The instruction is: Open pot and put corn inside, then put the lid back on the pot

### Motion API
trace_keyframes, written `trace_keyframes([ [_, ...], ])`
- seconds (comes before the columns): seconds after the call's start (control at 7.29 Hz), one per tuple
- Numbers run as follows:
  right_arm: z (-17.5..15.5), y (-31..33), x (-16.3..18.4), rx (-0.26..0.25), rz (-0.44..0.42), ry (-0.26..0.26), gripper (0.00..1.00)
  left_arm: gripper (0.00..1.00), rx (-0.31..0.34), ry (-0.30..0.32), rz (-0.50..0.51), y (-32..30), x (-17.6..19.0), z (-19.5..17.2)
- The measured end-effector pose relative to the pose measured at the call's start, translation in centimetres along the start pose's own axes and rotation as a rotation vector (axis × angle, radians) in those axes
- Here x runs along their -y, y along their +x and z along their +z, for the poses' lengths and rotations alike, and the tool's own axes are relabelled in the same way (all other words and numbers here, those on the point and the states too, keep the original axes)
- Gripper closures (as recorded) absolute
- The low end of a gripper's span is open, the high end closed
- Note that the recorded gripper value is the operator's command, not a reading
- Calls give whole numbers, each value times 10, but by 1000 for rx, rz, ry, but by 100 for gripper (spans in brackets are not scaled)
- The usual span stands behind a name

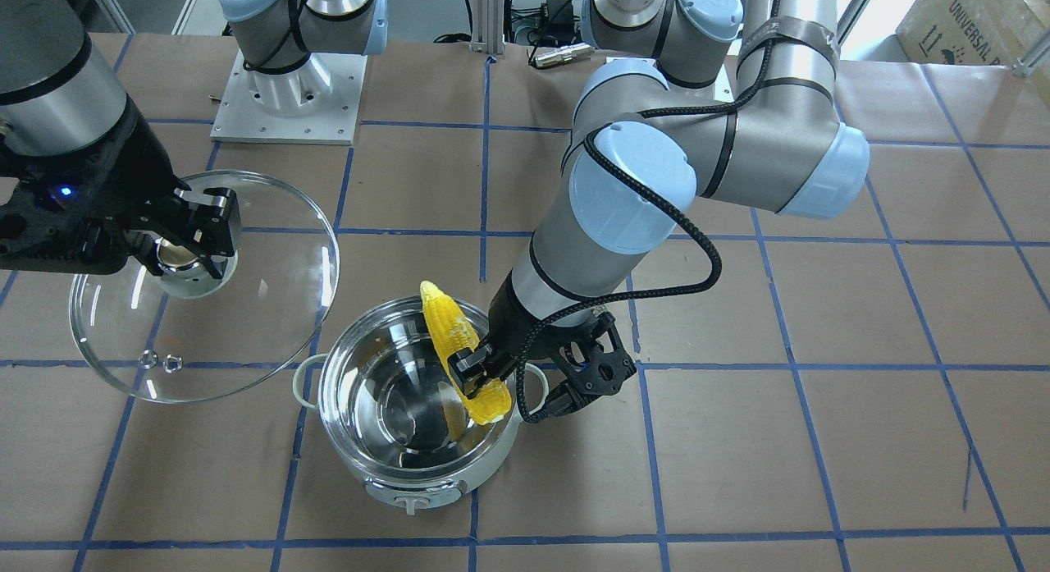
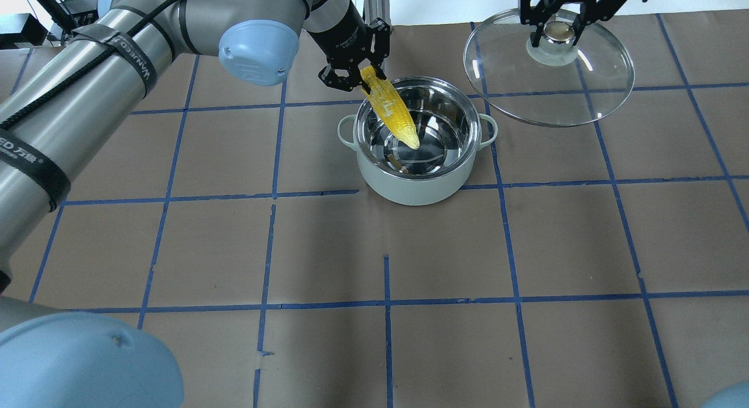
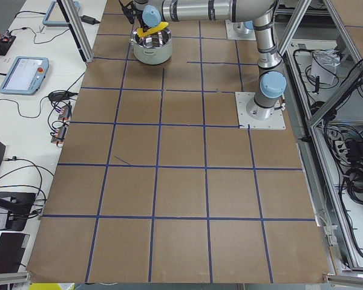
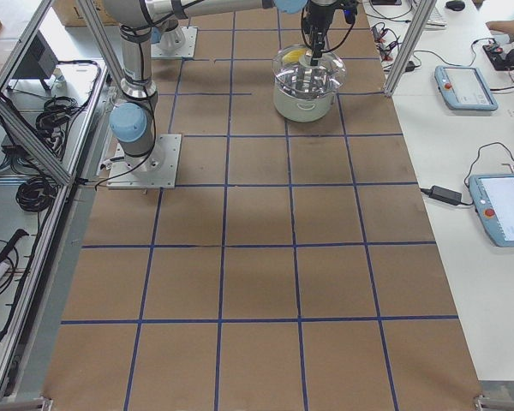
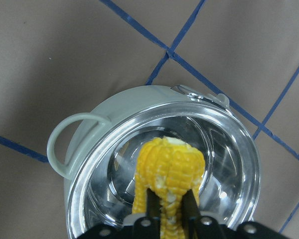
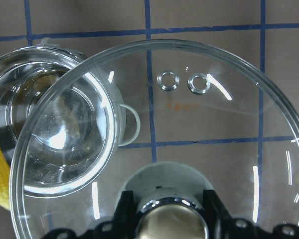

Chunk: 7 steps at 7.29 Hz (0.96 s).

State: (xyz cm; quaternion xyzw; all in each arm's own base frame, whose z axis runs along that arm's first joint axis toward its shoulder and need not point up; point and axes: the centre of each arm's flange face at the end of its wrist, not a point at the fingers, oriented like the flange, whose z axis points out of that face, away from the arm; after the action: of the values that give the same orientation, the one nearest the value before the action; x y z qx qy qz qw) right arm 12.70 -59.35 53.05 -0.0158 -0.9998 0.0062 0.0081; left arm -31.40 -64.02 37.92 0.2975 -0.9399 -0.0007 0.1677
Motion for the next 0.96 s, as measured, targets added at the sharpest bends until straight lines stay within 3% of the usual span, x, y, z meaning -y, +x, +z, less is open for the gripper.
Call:
trace_keyframes([
  [0.27,4,-3,-29,8,-7,-28,72,0,25,-8,42,-10,-3,8],
  [0.55,19,0,-68,18,-16,-35,71,0,111,10,223,-57,6,12],
  [0.96,24,-5,-81,18,-15,-15,71,0,156,16,514,-190,72,-50],
])
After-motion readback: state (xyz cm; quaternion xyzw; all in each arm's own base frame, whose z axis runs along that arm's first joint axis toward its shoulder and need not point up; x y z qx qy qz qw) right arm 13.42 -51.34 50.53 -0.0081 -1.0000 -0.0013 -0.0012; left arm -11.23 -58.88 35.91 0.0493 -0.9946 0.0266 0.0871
